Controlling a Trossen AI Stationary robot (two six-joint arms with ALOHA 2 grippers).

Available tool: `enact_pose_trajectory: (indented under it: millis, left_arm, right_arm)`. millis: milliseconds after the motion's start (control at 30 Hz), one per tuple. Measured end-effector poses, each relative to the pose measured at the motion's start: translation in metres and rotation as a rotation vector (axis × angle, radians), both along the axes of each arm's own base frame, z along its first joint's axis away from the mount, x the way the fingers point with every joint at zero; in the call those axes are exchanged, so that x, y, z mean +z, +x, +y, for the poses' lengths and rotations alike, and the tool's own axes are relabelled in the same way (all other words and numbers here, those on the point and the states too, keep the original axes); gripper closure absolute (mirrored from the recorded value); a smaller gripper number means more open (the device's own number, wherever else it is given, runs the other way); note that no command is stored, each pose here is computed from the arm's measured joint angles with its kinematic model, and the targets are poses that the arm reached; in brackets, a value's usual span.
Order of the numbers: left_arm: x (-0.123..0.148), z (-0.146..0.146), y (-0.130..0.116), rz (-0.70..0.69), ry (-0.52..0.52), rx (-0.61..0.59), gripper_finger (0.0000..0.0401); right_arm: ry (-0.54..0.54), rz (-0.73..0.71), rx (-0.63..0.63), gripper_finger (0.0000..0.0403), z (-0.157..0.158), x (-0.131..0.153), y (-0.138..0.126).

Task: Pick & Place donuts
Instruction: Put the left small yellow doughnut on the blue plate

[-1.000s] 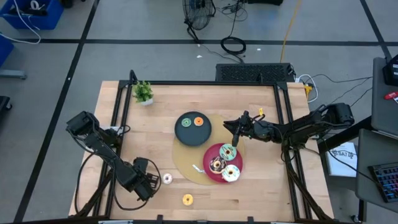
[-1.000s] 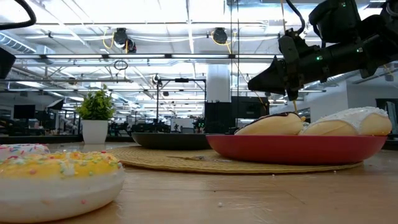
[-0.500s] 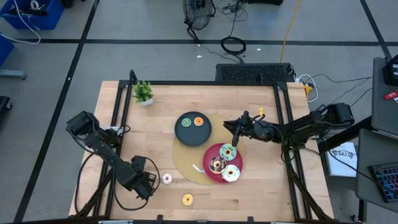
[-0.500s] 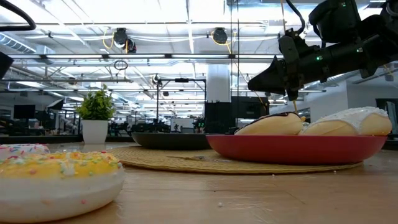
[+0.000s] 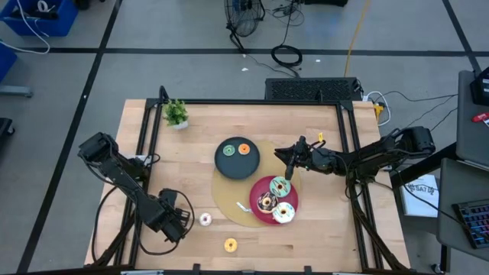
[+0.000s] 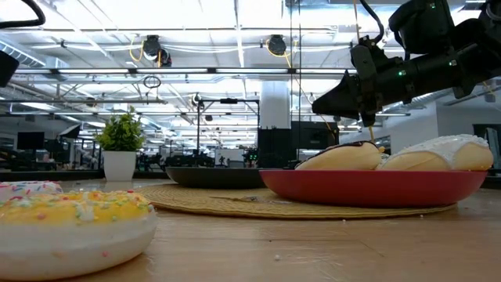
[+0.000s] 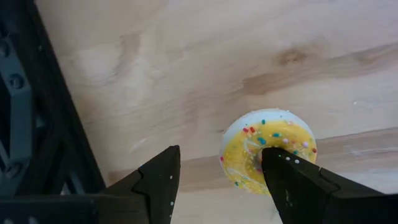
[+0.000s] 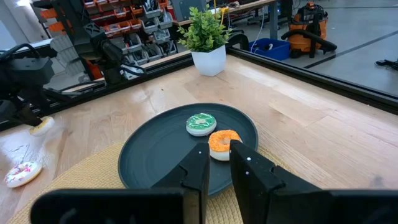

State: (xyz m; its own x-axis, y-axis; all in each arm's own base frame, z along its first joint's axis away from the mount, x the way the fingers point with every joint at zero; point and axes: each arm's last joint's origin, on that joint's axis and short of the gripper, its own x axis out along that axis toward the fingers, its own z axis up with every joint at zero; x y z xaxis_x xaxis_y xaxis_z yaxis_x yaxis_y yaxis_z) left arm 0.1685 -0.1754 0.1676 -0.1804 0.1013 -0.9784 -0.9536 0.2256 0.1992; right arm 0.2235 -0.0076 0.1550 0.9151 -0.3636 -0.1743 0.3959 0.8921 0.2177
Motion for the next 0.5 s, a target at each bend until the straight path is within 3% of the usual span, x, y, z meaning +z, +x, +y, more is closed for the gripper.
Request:
enact_pose_trajectory:
  millis: [500]
  left_arm:
    - [0.000,0.024,0.023,-0.091,0.096,-0.071,0.0174]
  right_arm:
    - [0.000,0.000,0.000,0.0348,0.000,0.000,0.000]
